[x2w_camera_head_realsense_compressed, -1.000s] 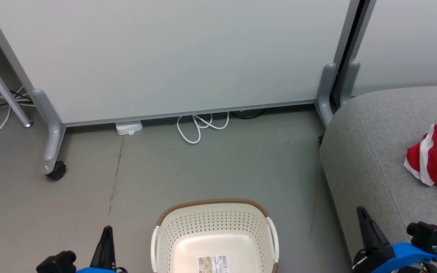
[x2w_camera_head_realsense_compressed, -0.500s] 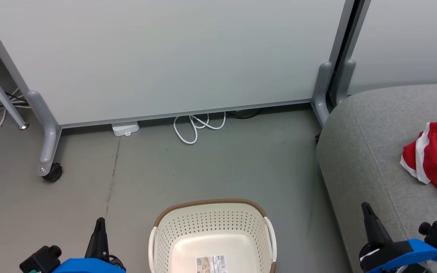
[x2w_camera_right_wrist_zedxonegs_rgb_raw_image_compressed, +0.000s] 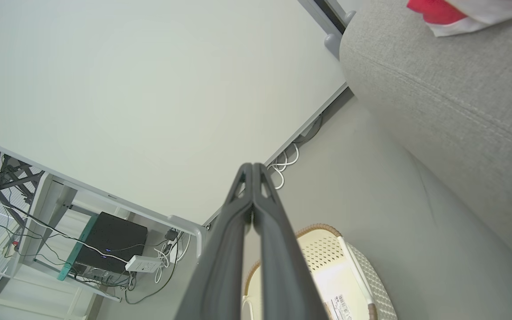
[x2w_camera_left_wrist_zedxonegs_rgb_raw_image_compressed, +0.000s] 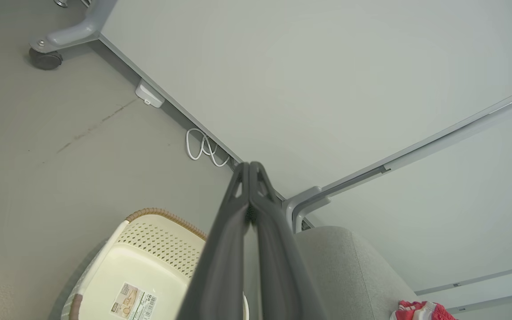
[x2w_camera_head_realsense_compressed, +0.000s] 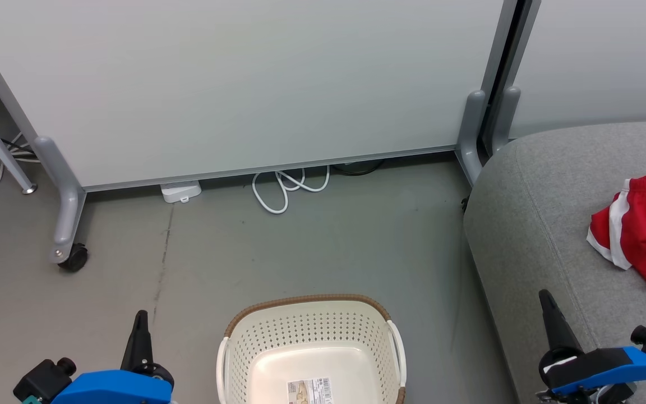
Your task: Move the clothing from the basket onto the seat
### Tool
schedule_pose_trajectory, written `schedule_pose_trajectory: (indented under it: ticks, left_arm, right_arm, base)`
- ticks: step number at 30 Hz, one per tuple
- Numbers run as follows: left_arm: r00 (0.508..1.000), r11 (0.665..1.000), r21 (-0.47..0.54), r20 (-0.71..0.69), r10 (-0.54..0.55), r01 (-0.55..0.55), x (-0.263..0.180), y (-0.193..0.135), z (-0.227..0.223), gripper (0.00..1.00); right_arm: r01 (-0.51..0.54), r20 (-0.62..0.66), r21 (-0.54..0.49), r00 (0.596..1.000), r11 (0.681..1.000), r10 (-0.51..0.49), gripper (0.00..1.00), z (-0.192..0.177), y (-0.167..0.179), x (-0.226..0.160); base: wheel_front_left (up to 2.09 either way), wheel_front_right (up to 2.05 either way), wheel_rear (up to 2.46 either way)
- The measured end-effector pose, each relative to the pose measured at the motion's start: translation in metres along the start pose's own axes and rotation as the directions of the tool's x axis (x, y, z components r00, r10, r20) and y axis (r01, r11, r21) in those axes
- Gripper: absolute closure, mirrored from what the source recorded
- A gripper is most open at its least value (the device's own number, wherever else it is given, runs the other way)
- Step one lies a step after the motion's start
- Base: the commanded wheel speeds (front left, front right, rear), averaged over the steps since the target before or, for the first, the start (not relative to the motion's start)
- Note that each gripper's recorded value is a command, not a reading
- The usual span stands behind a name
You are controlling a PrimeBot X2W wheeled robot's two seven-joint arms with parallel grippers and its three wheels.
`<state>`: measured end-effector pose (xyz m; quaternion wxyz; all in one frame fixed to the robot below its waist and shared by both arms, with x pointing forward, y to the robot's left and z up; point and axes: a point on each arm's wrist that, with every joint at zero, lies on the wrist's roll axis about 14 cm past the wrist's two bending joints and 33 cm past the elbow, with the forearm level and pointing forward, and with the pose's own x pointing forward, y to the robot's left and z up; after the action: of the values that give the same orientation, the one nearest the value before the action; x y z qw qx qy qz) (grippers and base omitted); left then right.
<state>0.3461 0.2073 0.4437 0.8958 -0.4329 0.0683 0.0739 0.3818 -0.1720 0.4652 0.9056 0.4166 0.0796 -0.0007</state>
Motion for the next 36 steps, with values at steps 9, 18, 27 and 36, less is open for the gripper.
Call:
schedule_pose_trajectory:
  ticks: [9,18,27,36]
  left_arm:
    - [1.0,0.994,-0.112,0.007,-0.016,0.017,0.005,-0.007,0.006,1.0]
    - [0.999,0.976,-0.213,0.012,-0.036,0.037,0.01,-0.014,0.011,1.0]
    - [0.998,0.954,-0.292,0.019,-0.059,0.062,0.014,-0.022,0.015,1.0]
    - [0.997,0.927,-0.367,0.023,-0.077,0.08,0.017,-0.027,0.019,1.0]
  right_arm:
    - [-0.008,0.017,0.118,1.0,0.993,0.006,1.0,0.007,0.002,0.001]
    - [-0.02,0.036,0.223,0.999,0.975,0.012,1.0,0.013,0.003,0.001]
    - [-0.037,0.051,0.31,0.998,0.95,0.022,1.0,0.019,0.006,0.001]
    - [-0.049,0.065,0.386,0.998,0.921,0.026,1.0,0.024,0.006,0.001]
  base:
    - [0.0,0.0,0.0]
    - [0.0,0.0,0.0]
    - [0.0,0.0,0.0]
    - [0.0,0.0,0.0]
